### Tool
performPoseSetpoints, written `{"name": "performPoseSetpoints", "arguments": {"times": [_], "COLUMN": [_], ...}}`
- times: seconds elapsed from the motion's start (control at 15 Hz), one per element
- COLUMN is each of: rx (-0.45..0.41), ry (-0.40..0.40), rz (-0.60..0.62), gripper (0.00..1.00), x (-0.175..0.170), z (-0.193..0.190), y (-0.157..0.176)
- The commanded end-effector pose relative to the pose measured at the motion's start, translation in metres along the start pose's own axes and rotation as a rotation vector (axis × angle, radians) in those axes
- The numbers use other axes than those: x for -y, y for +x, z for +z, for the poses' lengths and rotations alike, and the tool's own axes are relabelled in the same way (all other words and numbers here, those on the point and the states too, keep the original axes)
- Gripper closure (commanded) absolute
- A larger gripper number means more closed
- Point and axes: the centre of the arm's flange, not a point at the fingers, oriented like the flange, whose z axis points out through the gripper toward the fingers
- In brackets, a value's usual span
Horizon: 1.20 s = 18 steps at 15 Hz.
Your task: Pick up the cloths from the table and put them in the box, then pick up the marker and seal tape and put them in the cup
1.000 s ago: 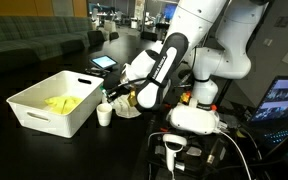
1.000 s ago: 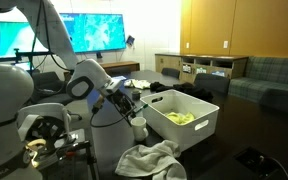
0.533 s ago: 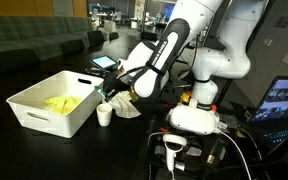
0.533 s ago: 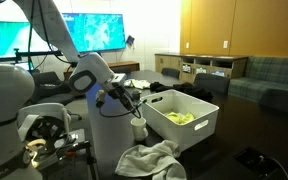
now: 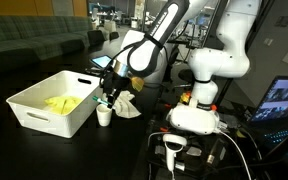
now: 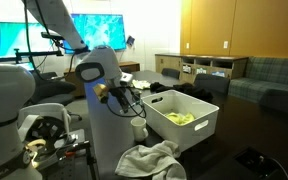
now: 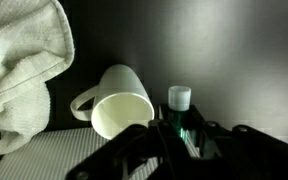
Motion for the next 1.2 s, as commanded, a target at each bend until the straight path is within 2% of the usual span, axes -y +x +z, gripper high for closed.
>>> {"name": "performPoseSetpoints", "arguments": {"times": [0.0, 0.27, 0.53, 0.87, 1.13], "rx": [0.088, 0.169, 0.31, 0.494, 0.57], "ry": [0.053, 0.091, 0.153, 0.227, 0.31], "rz": [-0.009, -0.006, 0.018, 0.084, 0.104], "gripper": [0.95, 0.95, 0.95, 0.95, 0.95], "x": [0.015, 0.02, 0.013, -0.009, -0.036], "z": [-0.074, -0.082, -0.105, -0.156, -0.189], "y": [0.007, 0.016, 0.031, 0.048, 0.057]}}
